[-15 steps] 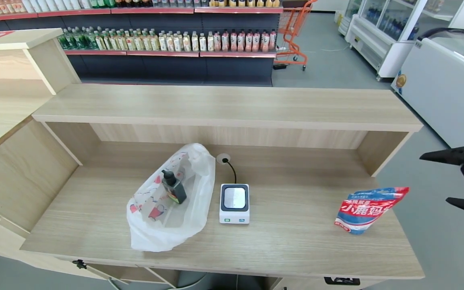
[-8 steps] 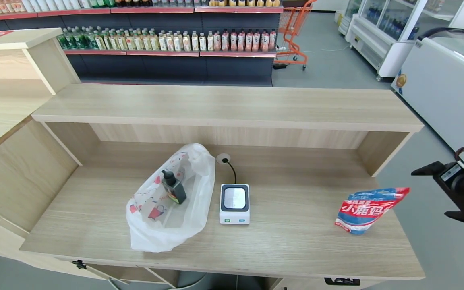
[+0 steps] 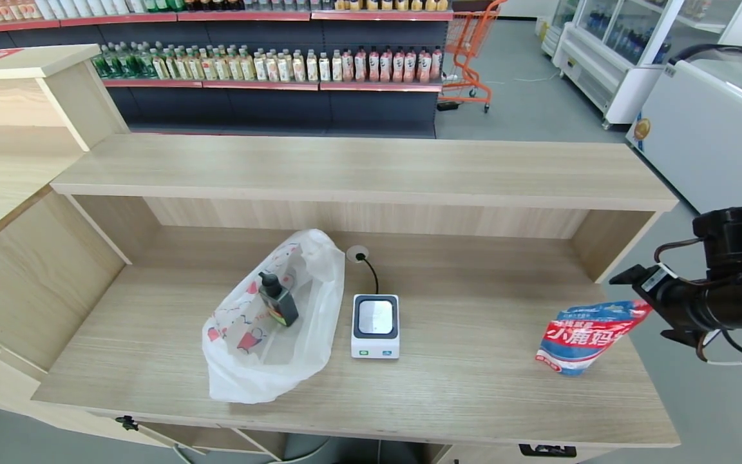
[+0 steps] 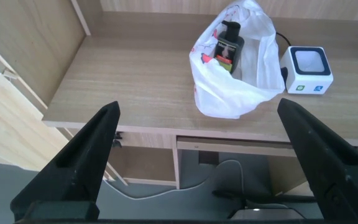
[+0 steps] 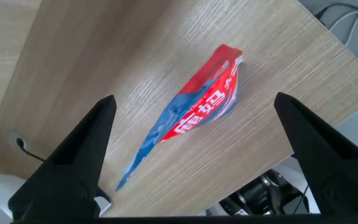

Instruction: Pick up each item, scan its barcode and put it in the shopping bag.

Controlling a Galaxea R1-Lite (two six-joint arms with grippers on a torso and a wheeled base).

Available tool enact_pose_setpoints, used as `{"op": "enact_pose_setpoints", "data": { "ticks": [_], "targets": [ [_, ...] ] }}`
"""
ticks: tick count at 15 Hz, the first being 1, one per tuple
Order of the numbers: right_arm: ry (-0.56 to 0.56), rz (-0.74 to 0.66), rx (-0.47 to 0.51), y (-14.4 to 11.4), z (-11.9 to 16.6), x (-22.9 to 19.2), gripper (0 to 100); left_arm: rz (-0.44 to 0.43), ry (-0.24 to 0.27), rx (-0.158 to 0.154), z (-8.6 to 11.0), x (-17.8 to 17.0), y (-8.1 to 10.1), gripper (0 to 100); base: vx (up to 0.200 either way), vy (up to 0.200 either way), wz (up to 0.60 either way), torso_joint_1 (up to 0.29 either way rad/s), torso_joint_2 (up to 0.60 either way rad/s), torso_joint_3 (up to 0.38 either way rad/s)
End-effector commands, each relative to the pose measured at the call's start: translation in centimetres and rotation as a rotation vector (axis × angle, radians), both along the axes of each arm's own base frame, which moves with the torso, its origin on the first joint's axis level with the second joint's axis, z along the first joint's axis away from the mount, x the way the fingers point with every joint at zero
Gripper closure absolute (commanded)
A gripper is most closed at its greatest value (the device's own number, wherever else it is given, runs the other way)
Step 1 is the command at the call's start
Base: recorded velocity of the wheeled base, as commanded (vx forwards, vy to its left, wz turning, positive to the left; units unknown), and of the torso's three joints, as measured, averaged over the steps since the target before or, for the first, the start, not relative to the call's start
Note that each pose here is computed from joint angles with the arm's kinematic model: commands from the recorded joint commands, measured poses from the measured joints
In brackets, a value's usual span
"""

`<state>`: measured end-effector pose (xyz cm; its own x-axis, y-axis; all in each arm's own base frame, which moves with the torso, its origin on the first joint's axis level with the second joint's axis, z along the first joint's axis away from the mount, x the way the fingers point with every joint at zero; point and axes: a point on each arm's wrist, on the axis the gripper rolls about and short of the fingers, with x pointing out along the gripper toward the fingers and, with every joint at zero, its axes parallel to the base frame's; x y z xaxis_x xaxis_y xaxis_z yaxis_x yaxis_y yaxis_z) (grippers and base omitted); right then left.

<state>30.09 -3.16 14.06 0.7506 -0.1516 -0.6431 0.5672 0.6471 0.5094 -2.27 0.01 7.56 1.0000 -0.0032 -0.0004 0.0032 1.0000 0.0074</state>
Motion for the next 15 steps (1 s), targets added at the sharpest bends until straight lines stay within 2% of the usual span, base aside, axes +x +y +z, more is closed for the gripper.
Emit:
{"op": "enact_pose_setpoints", "data": {
  "ticks": [1, 2, 5, 10, 11, 15],
  "targets": [
    [0.072, 0.036, 0.005, 1.0, -2.6, 1.5, 0, 0.0, 0.0, 0.0, 0.0, 0.0, 0.0, 0, 0.0, 0.0, 0.0, 0.0, 0.0, 0.0],
    [0.077, 0.04, 0.004, 1.2, -2.8, 1.6, 0, 0.0, 0.0, 0.0, 0.0, 0.0, 0.0, 0, 0.0, 0.0, 0.0, 0.0, 0.0, 0.0],
    [0.115, 0.074, 0.002, 2.3, -5.6, 3.4, 0, 0.0, 0.0, 0.0, 0.0, 0.0, 0.0, 0, 0.0, 0.0, 0.0, 0.0, 0.0, 0.0],
    [0.084, 0.127, -0.053, 2.5, -8.1, 5.2, 0, 0.0, 0.0, 0.0, 0.0, 0.0, 0.0, 0, 0.0, 0.0, 0.0, 0.0, 0.0, 0.0],
    [0.08, 0.14, -0.066, 2.6, -8.4, 5.4, 100, 0.002, 0.0, 0.0, 0.0, 0.0, 0.0, 0, 0.0, 0.0, 0.0, 0.0, 0.0, 0.0],
    [0.094, 0.212, -0.138, 2.9, -9.9, 5.8, 100, 0.0, 0.0, 0.0, 0.0, 0.0, 0.0, 0, 0.0, 0.0, 0.0, 0.0, 0.0, 0.0]
  ]
}}
